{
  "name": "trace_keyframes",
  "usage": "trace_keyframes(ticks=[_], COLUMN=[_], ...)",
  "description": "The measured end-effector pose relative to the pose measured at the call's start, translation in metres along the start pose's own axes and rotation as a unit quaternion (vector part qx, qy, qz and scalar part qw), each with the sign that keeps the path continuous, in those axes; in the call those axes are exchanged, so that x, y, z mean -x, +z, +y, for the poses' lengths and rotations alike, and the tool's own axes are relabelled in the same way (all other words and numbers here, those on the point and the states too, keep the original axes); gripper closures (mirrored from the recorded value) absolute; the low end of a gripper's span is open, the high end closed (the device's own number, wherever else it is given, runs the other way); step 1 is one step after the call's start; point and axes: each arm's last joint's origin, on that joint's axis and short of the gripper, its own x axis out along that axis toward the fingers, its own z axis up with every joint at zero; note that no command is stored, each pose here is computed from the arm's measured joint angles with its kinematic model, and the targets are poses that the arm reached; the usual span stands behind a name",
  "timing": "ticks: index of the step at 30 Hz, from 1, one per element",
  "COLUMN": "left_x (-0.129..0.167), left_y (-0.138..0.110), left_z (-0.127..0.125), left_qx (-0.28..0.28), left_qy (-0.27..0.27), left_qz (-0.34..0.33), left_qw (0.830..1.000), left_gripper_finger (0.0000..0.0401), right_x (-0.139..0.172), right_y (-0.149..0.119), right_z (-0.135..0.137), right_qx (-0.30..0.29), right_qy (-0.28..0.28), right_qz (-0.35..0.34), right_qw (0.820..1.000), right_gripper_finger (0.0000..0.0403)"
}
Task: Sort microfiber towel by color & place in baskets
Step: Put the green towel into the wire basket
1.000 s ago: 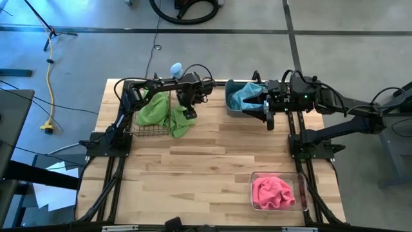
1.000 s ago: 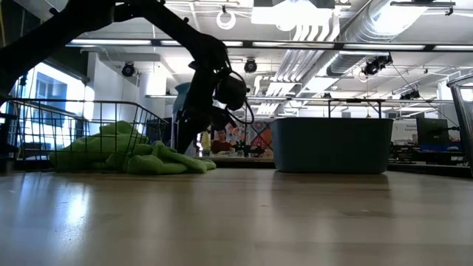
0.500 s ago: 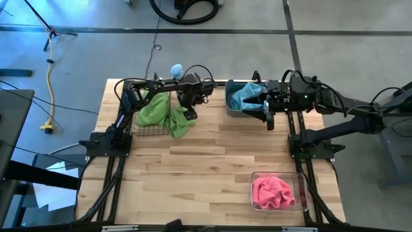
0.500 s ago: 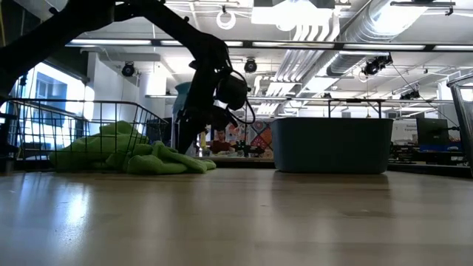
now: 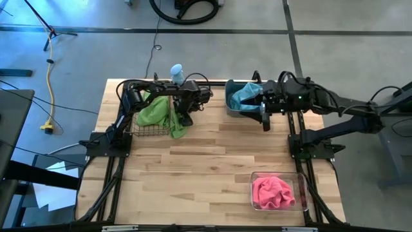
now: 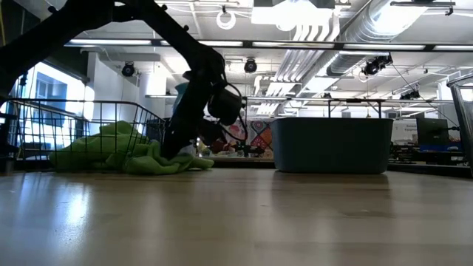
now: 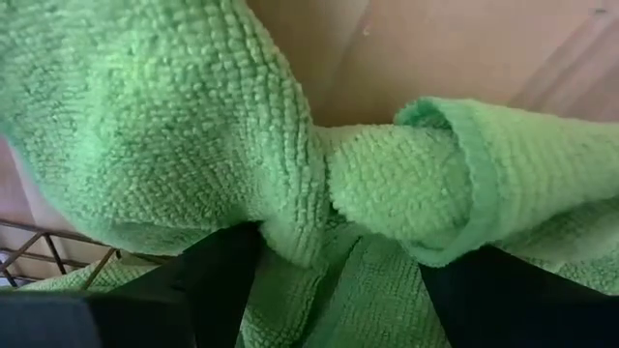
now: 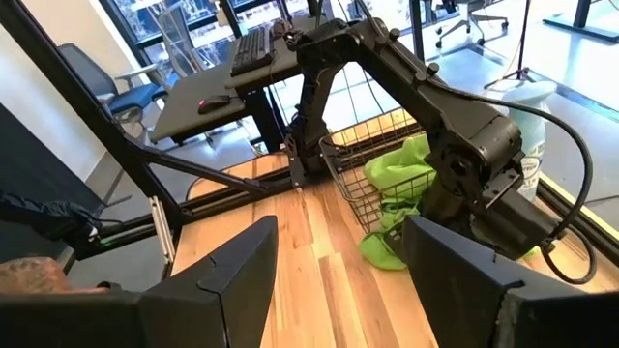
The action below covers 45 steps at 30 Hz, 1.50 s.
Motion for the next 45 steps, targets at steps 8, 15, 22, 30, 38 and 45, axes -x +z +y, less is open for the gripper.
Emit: trace_keyframes(ticks=[8, 15, 22, 30, 38, 45], left_x=[0.000, 0.000, 0.000, 0.000, 0.008, 0.038], left_y=[0.001, 0.002, 0.002, 0.003, 0.002, -0.011], left_z=[-0.001, -0.001, 0.000, -0.001, -0.004, -0.005], left_qx=[-0.003, -0.007, -0.011, -0.017, -0.024, -0.015], left_qy=[-0.001, 0.003, 0.004, 0.009, 0.004, -0.018], left_qz=[-0.006, -0.007, -0.006, -0.013, -0.036, -0.102], left_qw=[1.000, 1.000, 1.000, 1.000, 0.999, 0.994], left_gripper_finger=[0.0139, 0.0213, 0.0375, 0.0397, 0.0400, 0.0400], right_x=[-0.006, -0.007, -0.007, -0.007, -0.007, -0.006], right_y=[-0.002, -0.002, -0.002, -0.002, -0.004, -0.004], right_z=[-0.001, -0.001, -0.001, -0.001, -0.001, -0.001], right_qx=[-0.003, -0.002, -0.002, -0.002, -0.004, 0.000], right_qy=[-0.002, -0.001, -0.001, -0.001, -0.003, -0.004], right_qz=[0.012, 0.012, 0.012, 0.013, 0.020, 0.022], right_qw=[1.000, 1.000, 1.000, 1.000, 1.000, 1.000], right_gripper_finger=[0.0183, 0.0183, 0.0183, 0.0183, 0.0183, 0.0183])
